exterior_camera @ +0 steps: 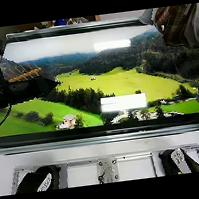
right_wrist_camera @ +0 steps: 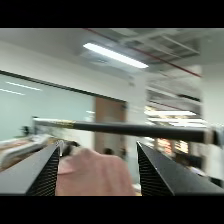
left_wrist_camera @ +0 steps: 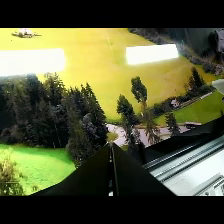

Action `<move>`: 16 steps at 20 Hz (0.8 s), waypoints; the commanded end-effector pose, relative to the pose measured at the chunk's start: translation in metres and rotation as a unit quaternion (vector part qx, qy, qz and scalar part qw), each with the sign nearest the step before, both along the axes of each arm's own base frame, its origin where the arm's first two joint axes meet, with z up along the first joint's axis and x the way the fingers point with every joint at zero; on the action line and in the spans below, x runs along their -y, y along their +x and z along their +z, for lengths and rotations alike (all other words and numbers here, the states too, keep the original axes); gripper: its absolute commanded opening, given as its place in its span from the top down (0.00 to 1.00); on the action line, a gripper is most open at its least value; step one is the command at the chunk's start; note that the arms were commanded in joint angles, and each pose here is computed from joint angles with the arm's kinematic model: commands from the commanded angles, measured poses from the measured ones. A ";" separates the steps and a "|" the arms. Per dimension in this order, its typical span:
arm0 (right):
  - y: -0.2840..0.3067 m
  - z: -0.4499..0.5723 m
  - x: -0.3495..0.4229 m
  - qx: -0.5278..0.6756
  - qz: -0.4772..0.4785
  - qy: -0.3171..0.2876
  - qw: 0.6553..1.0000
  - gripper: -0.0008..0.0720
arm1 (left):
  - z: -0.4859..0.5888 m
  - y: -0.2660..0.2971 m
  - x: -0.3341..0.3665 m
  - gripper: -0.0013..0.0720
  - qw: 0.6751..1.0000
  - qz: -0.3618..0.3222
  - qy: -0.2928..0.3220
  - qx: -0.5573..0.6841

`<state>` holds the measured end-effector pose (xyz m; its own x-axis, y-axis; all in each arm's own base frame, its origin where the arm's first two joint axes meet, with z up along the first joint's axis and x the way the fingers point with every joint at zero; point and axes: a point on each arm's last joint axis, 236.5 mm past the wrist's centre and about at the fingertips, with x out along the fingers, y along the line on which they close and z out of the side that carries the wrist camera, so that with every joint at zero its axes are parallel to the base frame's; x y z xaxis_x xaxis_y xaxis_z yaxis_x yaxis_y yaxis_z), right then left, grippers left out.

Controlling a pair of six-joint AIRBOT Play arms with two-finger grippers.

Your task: Fold the clothes and pants, and hang the long-sleeved shirts on hangers.

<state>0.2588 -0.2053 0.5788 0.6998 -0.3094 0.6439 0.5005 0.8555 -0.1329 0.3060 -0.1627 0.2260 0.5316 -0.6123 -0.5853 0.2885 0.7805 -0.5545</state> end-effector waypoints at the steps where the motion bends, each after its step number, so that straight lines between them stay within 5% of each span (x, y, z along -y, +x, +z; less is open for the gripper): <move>1: 0.031 -0.028 -0.130 -0.085 0.263 -0.070 0.959 0.28 | 0.000 0.001 -0.001 0.96 1.000 0.001 0.001 0.000; 7: 0.098 -0.195 -0.282 -0.360 0.462 -0.035 0.810 0.28 | -0.002 -0.001 0.002 0.96 1.000 -0.005 0.006 0.002; 13: 0.036 -0.350 -0.450 -0.510 0.622 -0.061 0.591 0.28 | -0.004 -0.011 0.035 0.96 0.997 -0.053 0.040 0.036; 16: 0.007 -0.392 -0.484 -0.542 0.650 -0.065 0.528 0.28 | 0.002 -0.014 0.048 0.96 0.996 -0.066 0.032 0.051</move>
<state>0.3037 0.2400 0.2387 0.4055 0.8620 -0.3041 -0.8920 0.4459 0.0747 0.2936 -0.1996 0.2245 0.5034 -0.6329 -0.5883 0.4088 0.7743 -0.4831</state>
